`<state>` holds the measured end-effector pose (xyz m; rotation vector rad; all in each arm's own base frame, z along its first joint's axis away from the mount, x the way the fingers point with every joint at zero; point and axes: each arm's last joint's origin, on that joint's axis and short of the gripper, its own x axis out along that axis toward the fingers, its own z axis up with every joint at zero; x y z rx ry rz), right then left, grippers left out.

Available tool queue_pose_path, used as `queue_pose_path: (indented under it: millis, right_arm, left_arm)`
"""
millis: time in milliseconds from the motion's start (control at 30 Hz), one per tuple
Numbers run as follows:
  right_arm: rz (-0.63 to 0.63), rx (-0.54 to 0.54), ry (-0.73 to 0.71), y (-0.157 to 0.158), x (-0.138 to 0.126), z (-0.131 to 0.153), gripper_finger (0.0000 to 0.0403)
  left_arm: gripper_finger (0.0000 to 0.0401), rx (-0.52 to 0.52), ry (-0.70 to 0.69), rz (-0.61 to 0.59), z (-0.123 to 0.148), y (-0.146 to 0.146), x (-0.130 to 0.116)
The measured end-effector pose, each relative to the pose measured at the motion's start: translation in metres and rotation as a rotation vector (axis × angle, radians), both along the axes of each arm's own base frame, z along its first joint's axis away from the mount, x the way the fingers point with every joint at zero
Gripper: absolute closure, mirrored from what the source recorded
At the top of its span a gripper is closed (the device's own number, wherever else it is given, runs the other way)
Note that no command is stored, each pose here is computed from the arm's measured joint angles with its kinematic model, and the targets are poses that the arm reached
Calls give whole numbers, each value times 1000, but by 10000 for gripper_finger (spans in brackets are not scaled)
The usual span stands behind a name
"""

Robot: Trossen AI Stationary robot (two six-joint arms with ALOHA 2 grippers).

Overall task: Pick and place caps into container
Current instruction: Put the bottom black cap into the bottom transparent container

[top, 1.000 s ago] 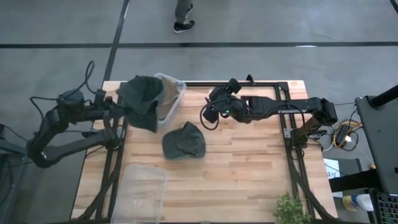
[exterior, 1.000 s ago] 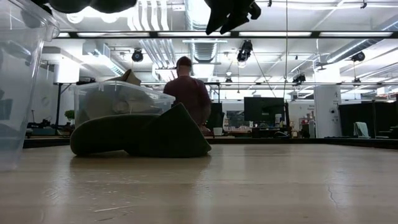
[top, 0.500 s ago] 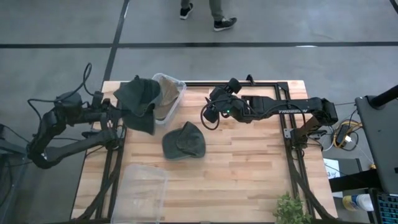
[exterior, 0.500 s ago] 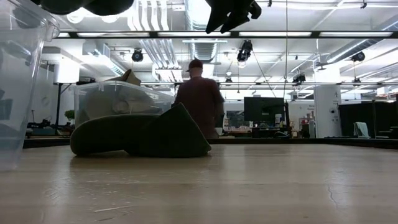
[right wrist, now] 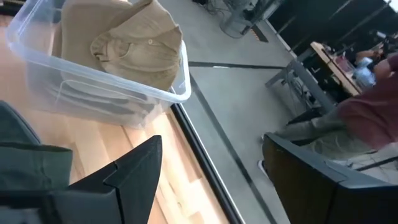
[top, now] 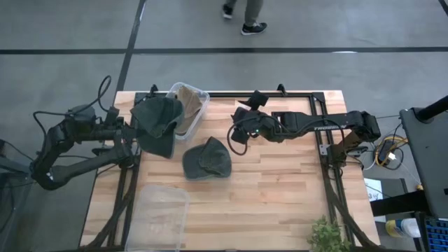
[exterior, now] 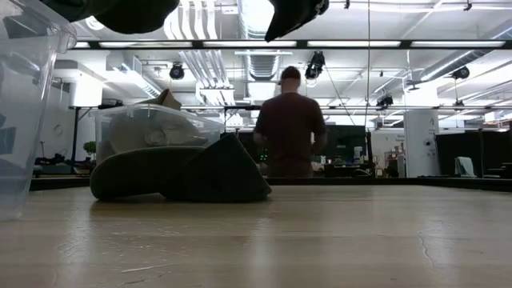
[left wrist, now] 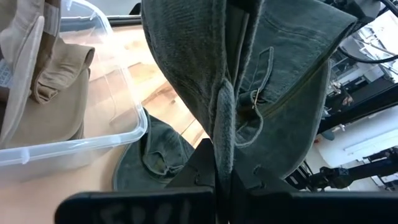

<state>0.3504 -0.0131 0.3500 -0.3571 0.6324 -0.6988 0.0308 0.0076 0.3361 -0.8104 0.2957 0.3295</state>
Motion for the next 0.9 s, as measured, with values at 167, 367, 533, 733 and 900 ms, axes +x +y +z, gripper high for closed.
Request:
queue_pose_path:
  millis: [167,367,533,733,900]
  right_arm:
    - [49,-48,55,5,0,0,144]
    - [162,-99,125,21,1,-1,161]
    - [228,-126,124,30,4,1,166]
    - [463,-201,168,46,9,3,167]
    - [496,-228,116,57,10,9,174]
  left_arm:
    - [396,0,2,0,0,0,0]
    - [396,0,4,0,0,0,0]
    - [396,0,5,-3,0,0,0]
    - [396,-67,33,-14,-4,-2,-2]
    - [396,-145,60,-44,-8,-4,-3]
